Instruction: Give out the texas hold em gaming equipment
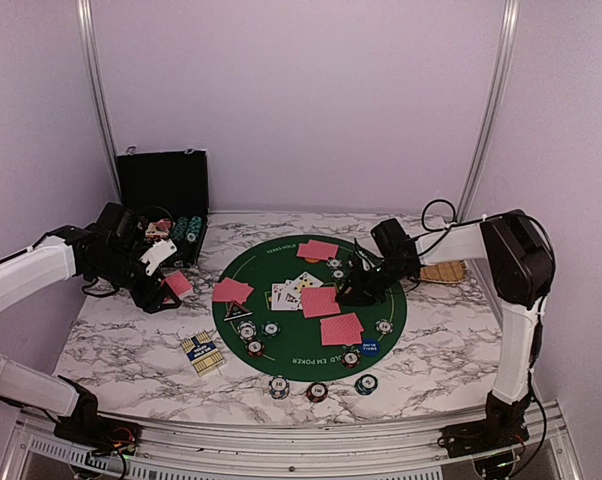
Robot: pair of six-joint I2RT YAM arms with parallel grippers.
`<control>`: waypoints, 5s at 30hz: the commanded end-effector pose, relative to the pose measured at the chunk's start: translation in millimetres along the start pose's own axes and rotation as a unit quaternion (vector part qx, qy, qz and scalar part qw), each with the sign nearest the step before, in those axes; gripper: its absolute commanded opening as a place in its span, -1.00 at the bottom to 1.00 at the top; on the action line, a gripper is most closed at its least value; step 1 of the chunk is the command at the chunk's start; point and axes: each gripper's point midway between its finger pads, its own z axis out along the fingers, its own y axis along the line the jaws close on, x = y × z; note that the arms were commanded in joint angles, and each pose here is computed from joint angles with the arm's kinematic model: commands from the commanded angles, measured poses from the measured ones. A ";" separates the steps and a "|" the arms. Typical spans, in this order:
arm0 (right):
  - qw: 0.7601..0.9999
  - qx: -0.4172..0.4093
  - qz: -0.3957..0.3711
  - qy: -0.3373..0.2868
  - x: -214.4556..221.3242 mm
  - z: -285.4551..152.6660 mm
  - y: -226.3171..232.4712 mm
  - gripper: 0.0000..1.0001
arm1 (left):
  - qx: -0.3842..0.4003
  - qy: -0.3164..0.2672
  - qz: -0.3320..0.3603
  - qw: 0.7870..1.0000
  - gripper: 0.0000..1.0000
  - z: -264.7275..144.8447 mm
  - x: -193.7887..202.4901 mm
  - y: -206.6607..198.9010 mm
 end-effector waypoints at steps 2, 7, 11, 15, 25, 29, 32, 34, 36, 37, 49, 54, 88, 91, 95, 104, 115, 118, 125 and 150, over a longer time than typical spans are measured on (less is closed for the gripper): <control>1.000 0.016 -0.013 -0.016 -13.4 -9.8 1.8 -0.40 | -0.018 -0.010 -0.006 1.000 -1.00 7.8 4.7 9.2; 0.999 0.023 -0.020 -0.029 -16.6 -18.9 6.7 -0.23 | -0.025 -0.009 -0.012 1.000 -1.00 14.7 11.1 12.3; 0.998 0.029 -0.030 -0.047 -21.7 -30.6 14.4 0.71 | -0.033 -0.005 -0.018 0.999 -1.00 20.6 19.0 15.8; 0.996 0.035 -0.039 -0.066 -27.4 -42.6 22.7 0.98 | -0.046 0.000 -0.023 0.999 -1.00 26.3 27.0 21.7; 0.993 0.032 -0.066 -0.097 -29.0 -60.3 55.5 0.98 | -0.100 -0.021 -0.062 0.993 -1.00 42.5 26.1 46.7; 0.991 0.029 -0.076 -0.109 -28.6 -67.4 68.4 0.98 | -0.112 0.018 -0.073 0.991 -1.00 60.8 41.1 56.8; 0.990 0.022 -0.078 -0.117 -27.9 -72.6 76.8 0.98 | -0.109 0.044 -0.076 0.990 -1.00 72.3 52.0 58.3; 0.989 0.016 -0.080 -0.122 -27.9 -75.8 82.2 0.98 | -0.103 0.049 -0.077 0.991 -1.00 76.5 54.4 57.1; 0.989 0.012 -0.080 -0.125 -27.8 -78.3 86.5 0.98 | -0.098 0.053 -0.077 0.991 -1.00 80.3 55.6 56.6; 0.989 0.011 -0.081 -0.127 -28.1 -79.3 88.4 0.98 | -0.094 0.055 -0.077 0.991 -1.00 82.2 56.5 55.8; 0.988 0.004 -0.079 -0.132 -27.9 -82.1 93.6 0.98 | -0.070 0.086 -0.069 0.991 -0.78 96.6 74.6 47.0; 0.988 0.001 -0.080 -0.134 -29.5 -83.9 96.5 0.98 | -0.064 0.099 -0.066 0.991 -0.61 100.6 82.8 44.3; 0.979 0.032 -0.099 -0.176 -38.7 -107.0 94.2 0.98 | -0.124 0.031 -0.085 0.988 0.98 53.0 40.1 61.7; 0.969 0.059 -0.106 -0.216 -44.8 -122.3 84.3 0.98 | -0.154 -0.012 -0.101 0.983 0.98 33.9 16.7 75.5; 0.950 0.107 -0.107 -0.274 -52.3 -148.9 64.5 0.98 | -0.189 -0.058 -0.106 0.974 0.98 16.0 -2.9 89.1; 0.832 0.318 -0.079 -0.447 -52.0 -245.7 -8.7 0.98 | -0.279 -0.138 -0.143 0.939 0.98 -7.0 -4.3 136.2; 0.662 0.472 -0.043 -0.580 14.1 -320.2 -92.6 0.98 | -0.239 -0.208 -0.241 0.917 0.98 3.9 15.8 164.8; 0.639 0.477 -0.033 -0.602 27.3 -329.8 -105.8 0.98 | -0.233 -0.217 -0.252 0.914 0.98 19.0 25.1 162.4; 0.611 0.478 -0.017 -0.630 43.5 -338.2 -130.1 0.98 | -0.265 -0.252 -0.251 0.896 0.98 22.5 30.0 171.3; 0.585 0.404 -0.154 -0.686 29.1 -330.0 -126.1 0.98 | -0.380 -0.374 -0.262 0.805 0.98 -22.7 52.1 173.5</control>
